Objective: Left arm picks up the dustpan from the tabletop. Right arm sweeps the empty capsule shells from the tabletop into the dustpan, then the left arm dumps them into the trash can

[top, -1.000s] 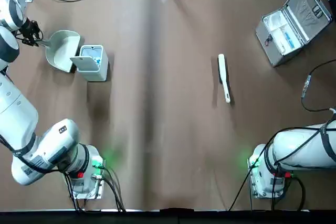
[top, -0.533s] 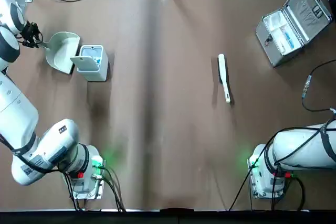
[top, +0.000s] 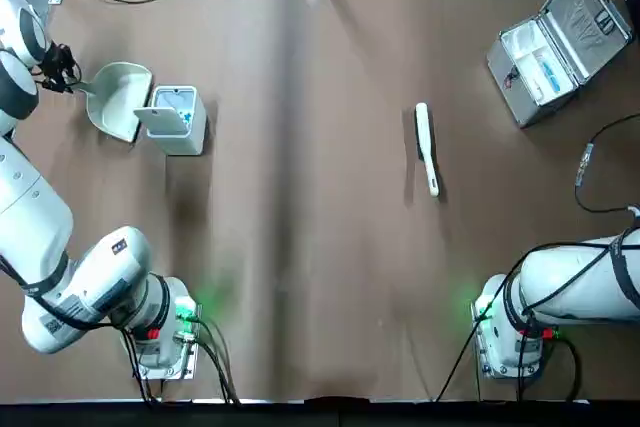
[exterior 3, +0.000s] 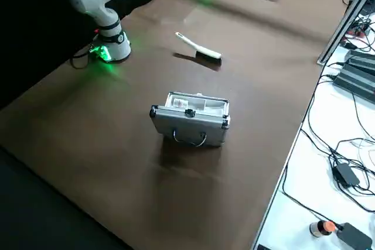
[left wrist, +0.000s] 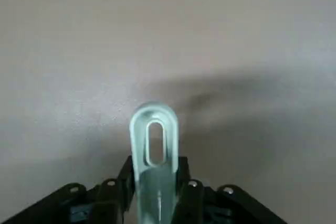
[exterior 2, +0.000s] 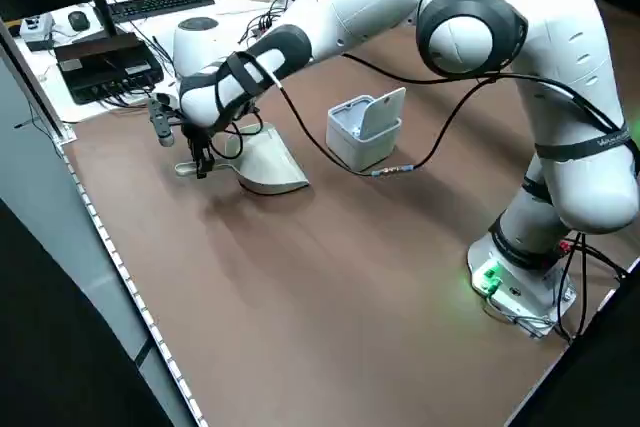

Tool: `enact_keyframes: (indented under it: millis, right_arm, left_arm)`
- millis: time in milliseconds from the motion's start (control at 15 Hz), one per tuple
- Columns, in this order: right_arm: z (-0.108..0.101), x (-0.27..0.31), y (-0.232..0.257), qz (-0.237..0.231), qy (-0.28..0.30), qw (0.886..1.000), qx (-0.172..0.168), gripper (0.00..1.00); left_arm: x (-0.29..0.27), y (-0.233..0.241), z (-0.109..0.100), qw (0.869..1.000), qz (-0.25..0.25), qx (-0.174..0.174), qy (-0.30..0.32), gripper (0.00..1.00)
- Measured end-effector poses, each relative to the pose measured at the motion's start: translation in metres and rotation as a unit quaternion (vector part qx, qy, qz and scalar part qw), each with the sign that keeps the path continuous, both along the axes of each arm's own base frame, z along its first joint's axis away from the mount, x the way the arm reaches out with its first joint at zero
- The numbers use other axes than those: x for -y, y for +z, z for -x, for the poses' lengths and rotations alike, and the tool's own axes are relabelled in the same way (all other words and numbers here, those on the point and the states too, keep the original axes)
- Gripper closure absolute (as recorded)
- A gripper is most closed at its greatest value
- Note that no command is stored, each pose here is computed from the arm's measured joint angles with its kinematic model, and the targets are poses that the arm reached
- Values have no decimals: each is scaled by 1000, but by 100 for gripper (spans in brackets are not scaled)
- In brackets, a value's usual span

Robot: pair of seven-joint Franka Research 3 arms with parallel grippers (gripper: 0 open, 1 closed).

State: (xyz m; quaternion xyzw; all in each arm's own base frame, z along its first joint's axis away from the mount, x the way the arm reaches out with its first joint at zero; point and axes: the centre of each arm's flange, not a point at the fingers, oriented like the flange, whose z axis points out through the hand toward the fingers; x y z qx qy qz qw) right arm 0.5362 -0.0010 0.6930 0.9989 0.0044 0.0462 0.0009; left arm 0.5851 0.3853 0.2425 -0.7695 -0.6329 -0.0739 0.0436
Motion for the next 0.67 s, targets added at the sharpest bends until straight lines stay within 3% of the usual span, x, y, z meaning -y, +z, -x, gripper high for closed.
enact_keyframes:
  millis: [200, 267, 667]
  right_arm:
    - [0, 0, 0, 0, 0, 1000, 0, 1]
    - [0, 0, 0, 0, 0, 1000, 0, 1]
    - [0, 0, 0, 0, 0, 1000, 0, 1]
  left_arm:
    - [0, 3, -3, 1000, -4, 8, -1, 49]
    - [0, 4, -3, 1000, -4, 9, -1, 49]
    - [-5, 51, -13, 999, -23, 38, 4, 1]
